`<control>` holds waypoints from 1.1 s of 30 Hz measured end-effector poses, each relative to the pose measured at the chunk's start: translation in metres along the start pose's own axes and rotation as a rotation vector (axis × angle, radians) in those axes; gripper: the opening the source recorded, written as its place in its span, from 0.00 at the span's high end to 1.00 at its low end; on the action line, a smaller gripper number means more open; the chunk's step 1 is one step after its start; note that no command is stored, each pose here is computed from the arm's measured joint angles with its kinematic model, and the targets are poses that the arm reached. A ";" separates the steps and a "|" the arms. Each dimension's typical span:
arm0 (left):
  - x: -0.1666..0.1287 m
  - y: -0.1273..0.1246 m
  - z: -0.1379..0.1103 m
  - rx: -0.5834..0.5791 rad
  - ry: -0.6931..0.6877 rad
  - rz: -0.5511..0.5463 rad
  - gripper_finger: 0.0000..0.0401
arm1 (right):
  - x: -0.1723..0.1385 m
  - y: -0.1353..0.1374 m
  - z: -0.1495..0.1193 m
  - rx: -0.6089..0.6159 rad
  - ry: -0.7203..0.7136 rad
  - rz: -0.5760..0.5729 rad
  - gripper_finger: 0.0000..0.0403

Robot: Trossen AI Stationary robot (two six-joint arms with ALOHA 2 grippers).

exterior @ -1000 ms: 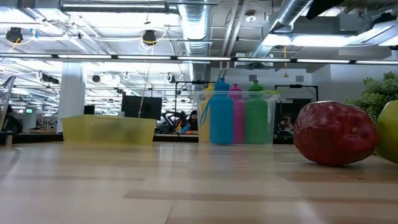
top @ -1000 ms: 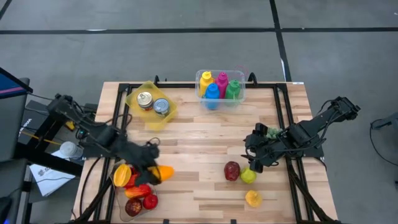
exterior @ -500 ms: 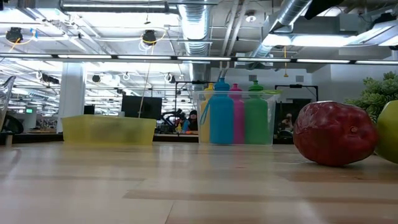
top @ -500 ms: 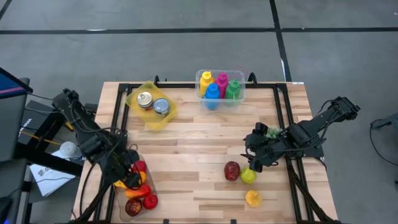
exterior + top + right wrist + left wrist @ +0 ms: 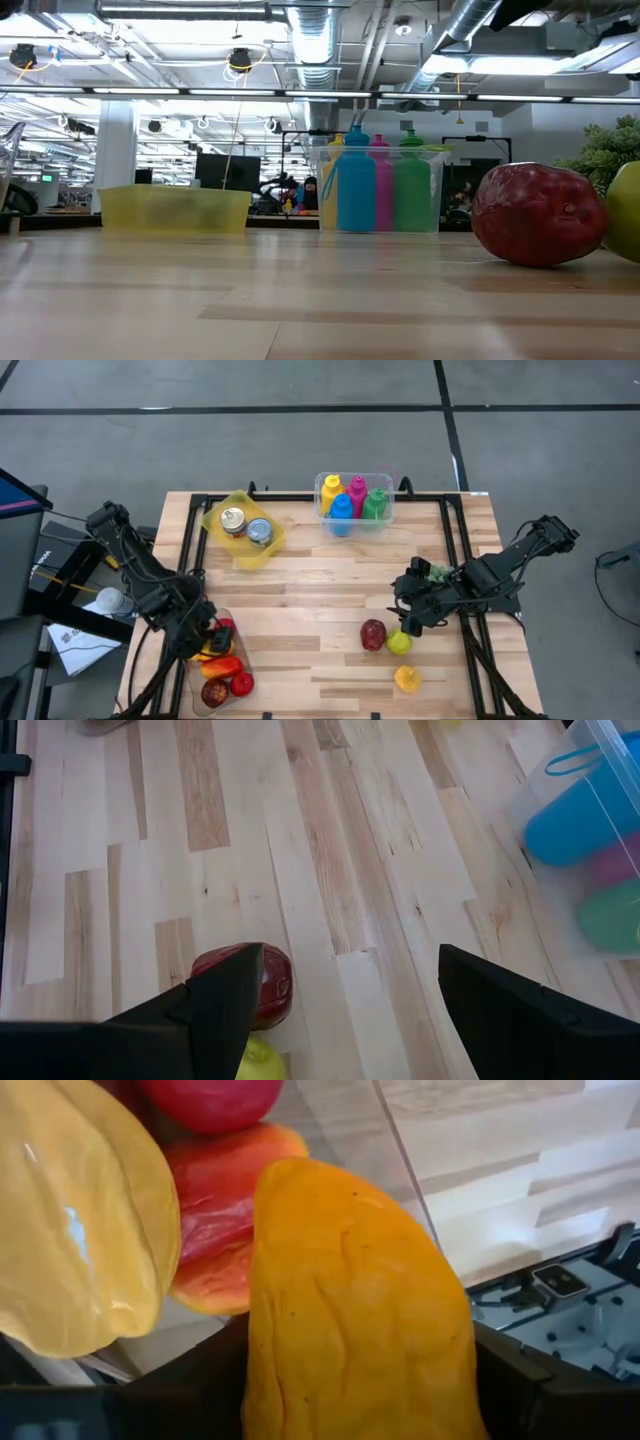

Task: Pick & Place Food Item
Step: Put the yellow mango into the transparent bin

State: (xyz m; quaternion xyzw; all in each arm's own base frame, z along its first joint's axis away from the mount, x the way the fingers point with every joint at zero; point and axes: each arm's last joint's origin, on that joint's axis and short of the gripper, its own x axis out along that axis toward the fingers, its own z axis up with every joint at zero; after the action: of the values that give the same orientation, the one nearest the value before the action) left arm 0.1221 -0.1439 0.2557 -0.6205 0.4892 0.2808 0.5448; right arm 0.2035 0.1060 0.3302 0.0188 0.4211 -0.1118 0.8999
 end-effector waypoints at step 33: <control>0.005 -0.037 -0.030 0.082 -0.344 0.350 0.40 | 0.000 0.000 0.000 -0.002 0.000 -0.002 0.27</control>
State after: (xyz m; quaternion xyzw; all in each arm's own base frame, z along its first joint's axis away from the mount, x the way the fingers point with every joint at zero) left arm 0.1521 -0.1771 0.2733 -0.4469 0.5003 0.4521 0.5878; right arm 0.2035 0.1059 0.3302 0.0174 0.4212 -0.1120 0.8998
